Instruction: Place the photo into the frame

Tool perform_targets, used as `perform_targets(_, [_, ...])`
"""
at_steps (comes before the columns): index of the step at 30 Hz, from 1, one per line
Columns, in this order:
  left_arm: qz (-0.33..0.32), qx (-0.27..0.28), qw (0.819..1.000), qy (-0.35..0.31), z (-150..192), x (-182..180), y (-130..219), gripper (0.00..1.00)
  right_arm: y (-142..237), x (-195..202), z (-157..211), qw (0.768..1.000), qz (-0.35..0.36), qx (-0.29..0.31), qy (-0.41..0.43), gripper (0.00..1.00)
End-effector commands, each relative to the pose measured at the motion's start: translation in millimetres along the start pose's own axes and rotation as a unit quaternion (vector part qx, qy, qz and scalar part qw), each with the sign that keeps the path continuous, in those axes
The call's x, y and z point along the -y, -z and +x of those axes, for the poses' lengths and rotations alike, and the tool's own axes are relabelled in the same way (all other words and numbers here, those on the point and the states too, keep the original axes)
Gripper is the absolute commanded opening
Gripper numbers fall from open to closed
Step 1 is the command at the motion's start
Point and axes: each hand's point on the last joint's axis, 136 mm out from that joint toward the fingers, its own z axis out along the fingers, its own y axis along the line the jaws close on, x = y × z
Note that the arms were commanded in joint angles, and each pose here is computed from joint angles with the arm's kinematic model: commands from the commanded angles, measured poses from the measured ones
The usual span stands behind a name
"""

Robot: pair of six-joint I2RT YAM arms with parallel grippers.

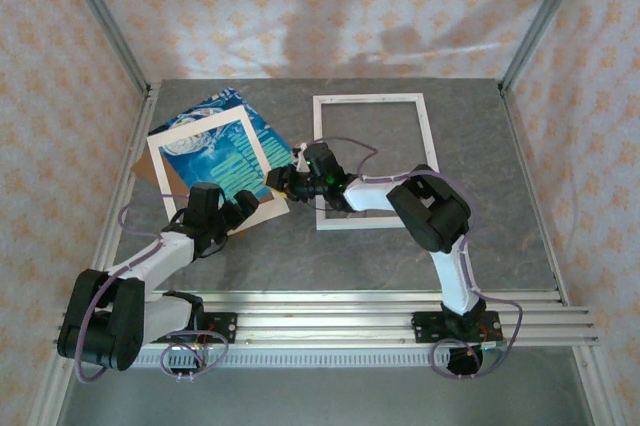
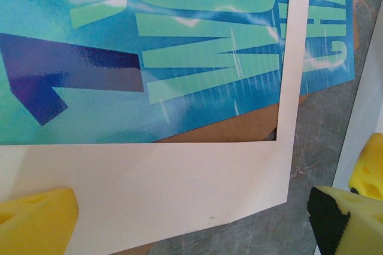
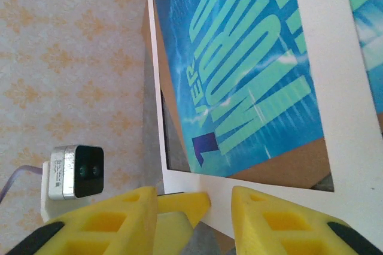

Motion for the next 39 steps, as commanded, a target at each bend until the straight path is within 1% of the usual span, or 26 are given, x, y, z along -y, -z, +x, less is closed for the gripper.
perform_targets(1, [-0.032, -0.037, 0.999, 0.016, 20.7, -22.3, -2.7, 1.0, 6.6, 14.1, -10.6, 0.999, 0.046, 0.021, 0.013, 0.37])
perform_targets(4, [-0.016, -0.049, 0.998, 0.019, 26.2, -17.7, -2.3, 1.0, 18.0, 29.7, -17.2, 0.99, 0.133, 0.026, 0.048, 0.37])
perform_targets(7, [-0.003, -0.067, 0.997, 0.024, 36.7, -13.2, -0.4, 1.0, 23.9, 36.9, -23.8, 0.983, 0.17, 0.029, 0.06, 0.37])
perform_targets(11, [0.017, -0.075, 0.997, 0.014, 46.5, 2.8, 8.8, 1.0, 24.4, 47.3, -26.2, 0.973, 0.215, 0.015, 0.077, 0.37])
perform_targets(13, [0.021, -0.069, 0.997, 0.01, 41.9, 8.3, 16.4, 1.0, 25.2, 52.6, -26.8, 0.969, 0.233, 0.011, 0.081, 0.38])
perform_targets(18, [0.0, -0.011, 1.0, 0.001, 6.3, 5.0, 33.0, 1.0, 26.4, 66.6, -26.6, 0.956, 0.276, -0.007, 0.096, 0.42])
perform_targets(21, [-0.015, -0.003, 1.0, -0.005, -3.9, 0.7, 30.5, 1.0, 26.0, 69.1, -23.8, 0.952, 0.287, -0.016, 0.106, 0.46])
perform_targets(23, [-0.028, -0.01, 1.0, -0.006, -3.4, -4.3, 24.3, 1.0, 22.5, 69.7, -20.4, 0.949, 0.292, -0.026, 0.114, 0.47])
perform_targets(28, [-0.037, -0.037, 0.999, 0.006, 7.8, -14.3, 7.0, 1.0, 13.2, 72.7, -16.6, 0.94, 0.308, -0.039, 0.141, 0.48])
perform_targets(32, [-0.038, -0.042, 0.998, 0.009, 12.6, -19.4, 5.1, 1.0, 6.5, 77.0, -23.5, 0.933, 0.32, -0.036, 0.162, 0.48])
perform_targets(36, [-0.042, -0.043, 0.998, 0.008, 16.1, -24.1, 5.4, 1.0, -4.9, 82.9, -21.1, 0.928, 0.325, -0.052, 0.175, 0.47])
perform_targets(39, [-0.046, -0.041, 0.998, 0.006, 16.4, -26.9, 5.6, 1.0, -13.9, 83.1, -10.1, 0.935, 0.304, -0.074, 0.168, 0.46])
